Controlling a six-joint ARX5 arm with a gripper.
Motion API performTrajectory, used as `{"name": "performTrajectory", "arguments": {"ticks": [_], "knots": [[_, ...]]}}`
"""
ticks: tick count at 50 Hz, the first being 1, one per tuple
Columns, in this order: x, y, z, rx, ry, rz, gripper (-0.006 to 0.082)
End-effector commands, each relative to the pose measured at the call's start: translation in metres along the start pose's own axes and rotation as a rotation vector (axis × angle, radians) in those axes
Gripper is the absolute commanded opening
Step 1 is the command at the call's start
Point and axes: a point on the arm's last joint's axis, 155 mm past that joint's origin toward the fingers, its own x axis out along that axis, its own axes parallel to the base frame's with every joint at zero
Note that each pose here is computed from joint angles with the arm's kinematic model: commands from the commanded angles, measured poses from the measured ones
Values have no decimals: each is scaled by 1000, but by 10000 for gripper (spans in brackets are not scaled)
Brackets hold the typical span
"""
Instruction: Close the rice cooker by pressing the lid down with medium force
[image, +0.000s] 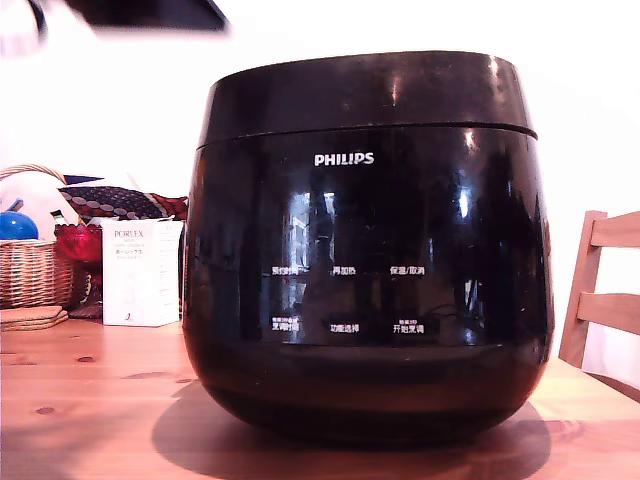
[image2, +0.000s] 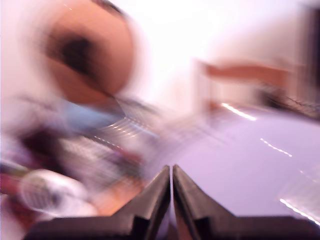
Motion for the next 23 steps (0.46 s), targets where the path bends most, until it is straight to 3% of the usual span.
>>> {"name": "performTrajectory", "arguments": {"ticks": [1,16,23], "knots": [[-3,23,7,49,-18,76,-22],[-41,144,12,183,26,509,-22],[-60,175,12,193,43,617,-22]]}}
